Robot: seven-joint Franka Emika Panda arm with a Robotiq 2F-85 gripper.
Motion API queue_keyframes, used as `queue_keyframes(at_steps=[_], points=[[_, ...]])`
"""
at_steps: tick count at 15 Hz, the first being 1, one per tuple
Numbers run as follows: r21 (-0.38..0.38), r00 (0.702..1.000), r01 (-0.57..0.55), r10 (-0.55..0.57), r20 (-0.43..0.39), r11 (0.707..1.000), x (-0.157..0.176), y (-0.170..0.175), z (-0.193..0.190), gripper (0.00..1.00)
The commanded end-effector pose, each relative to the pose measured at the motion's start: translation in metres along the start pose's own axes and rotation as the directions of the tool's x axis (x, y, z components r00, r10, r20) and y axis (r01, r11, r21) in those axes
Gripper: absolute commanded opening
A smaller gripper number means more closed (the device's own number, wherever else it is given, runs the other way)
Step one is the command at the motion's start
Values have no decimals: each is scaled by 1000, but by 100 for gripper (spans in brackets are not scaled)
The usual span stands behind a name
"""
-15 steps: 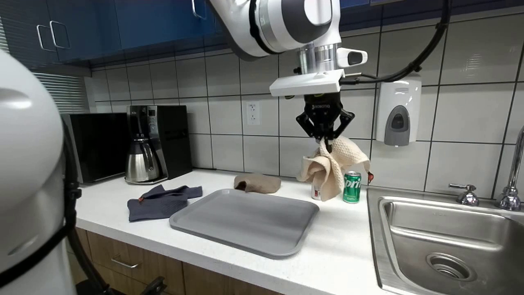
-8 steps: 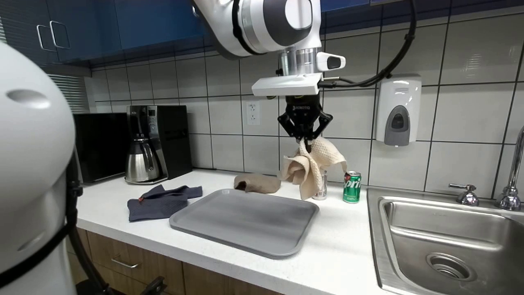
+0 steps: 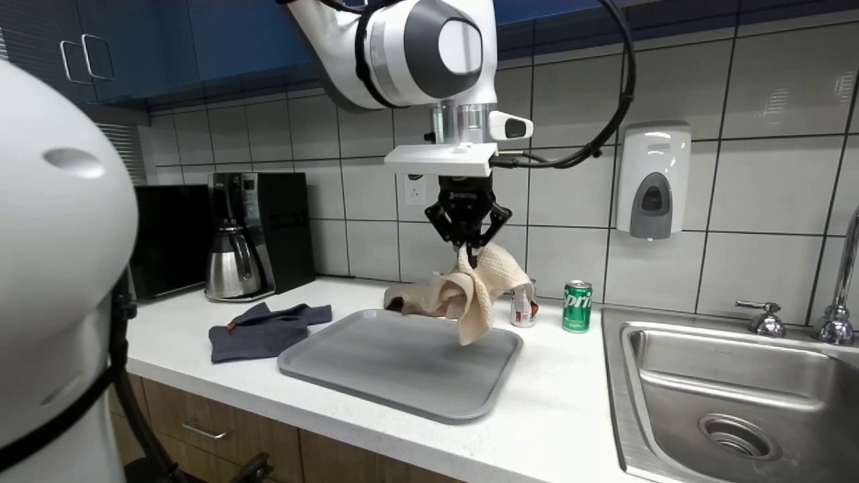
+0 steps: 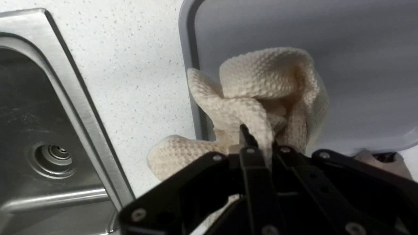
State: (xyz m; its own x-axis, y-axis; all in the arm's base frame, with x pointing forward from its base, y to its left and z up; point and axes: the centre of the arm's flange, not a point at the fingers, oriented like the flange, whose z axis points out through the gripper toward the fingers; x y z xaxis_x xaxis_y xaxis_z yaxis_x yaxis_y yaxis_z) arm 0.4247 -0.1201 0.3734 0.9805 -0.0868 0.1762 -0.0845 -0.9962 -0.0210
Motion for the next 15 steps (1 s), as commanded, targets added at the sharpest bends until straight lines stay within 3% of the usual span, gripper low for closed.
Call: queue_keyframes(at_steps=[1, 15], points=[[18, 999, 32, -33, 39, 999, -20, -6, 6, 2], [11, 991, 11, -12, 137, 1000, -26, -5, 60, 2]])
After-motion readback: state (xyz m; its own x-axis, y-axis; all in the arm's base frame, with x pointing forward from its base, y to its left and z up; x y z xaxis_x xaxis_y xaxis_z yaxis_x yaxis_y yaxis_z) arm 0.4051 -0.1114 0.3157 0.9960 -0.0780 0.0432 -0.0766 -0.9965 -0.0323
